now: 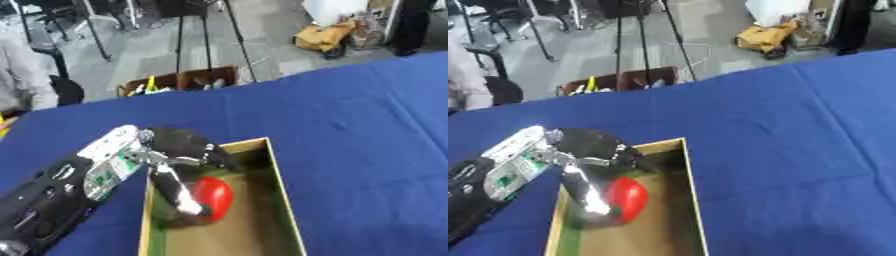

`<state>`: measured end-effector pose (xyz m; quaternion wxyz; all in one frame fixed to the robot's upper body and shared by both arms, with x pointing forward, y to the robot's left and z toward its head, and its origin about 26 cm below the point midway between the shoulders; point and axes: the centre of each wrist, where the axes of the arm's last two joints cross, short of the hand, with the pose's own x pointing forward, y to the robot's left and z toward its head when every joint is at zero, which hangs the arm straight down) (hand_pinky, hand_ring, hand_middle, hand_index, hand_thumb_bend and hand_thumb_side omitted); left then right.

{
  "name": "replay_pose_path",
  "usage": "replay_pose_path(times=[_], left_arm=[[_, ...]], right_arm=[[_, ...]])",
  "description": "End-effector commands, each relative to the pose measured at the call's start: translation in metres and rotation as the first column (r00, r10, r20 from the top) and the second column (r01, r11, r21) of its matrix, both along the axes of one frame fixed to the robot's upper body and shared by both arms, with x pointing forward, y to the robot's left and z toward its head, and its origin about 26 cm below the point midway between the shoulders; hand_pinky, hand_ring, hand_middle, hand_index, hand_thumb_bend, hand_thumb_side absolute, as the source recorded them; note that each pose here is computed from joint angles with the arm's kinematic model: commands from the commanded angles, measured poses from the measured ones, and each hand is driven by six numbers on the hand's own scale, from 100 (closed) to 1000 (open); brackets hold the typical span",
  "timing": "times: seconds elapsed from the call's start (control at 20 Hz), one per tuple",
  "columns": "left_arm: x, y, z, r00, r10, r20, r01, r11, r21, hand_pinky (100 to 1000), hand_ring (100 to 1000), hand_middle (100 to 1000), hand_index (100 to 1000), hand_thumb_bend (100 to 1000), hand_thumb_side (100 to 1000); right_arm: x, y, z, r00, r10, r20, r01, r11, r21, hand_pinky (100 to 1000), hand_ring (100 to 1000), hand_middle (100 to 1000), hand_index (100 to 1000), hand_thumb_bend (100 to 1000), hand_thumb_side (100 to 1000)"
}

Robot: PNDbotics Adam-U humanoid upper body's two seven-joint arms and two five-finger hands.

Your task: Pick up objects on the table and place them in the box.

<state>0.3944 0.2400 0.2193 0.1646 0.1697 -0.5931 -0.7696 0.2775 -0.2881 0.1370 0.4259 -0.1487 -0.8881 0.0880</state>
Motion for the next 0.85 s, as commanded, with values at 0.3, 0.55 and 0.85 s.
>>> replay_pose_path(times=[0.3, 0.55, 0.85], left_arm=[[-0.033, 0.002, 0.050, 0.948, -0.256, 0.189, 0.281, 0.952, -0.121, 317, 540, 600, 829, 100, 773], [-0.064, 0.046, 0.054, 0.979, -0.074, 0.192, 0.198, 0.591, -0.782, 276, 501, 550, 772, 100, 802], [-0.093, 0.071, 0.056, 0.995, 0.062, 0.080, 0.071, 0.138, -0.988, 300, 502, 531, 740, 100, 819]], right_arm=[[-0.003, -0.004, 0.006, 0.999, -0.023, 0.031, 0.022, 1.000, 0.006, 324, 417, 406, 610, 171, 793], [-0.003, -0.004, 0.007, 0.999, -0.031, 0.042, 0.030, 0.999, 0.013, 324, 417, 406, 610, 172, 794], [-0.003, -0.005, 0.007, 0.998, -0.046, 0.053, 0.045, 0.999, 0.022, 323, 417, 406, 609, 170, 794]])
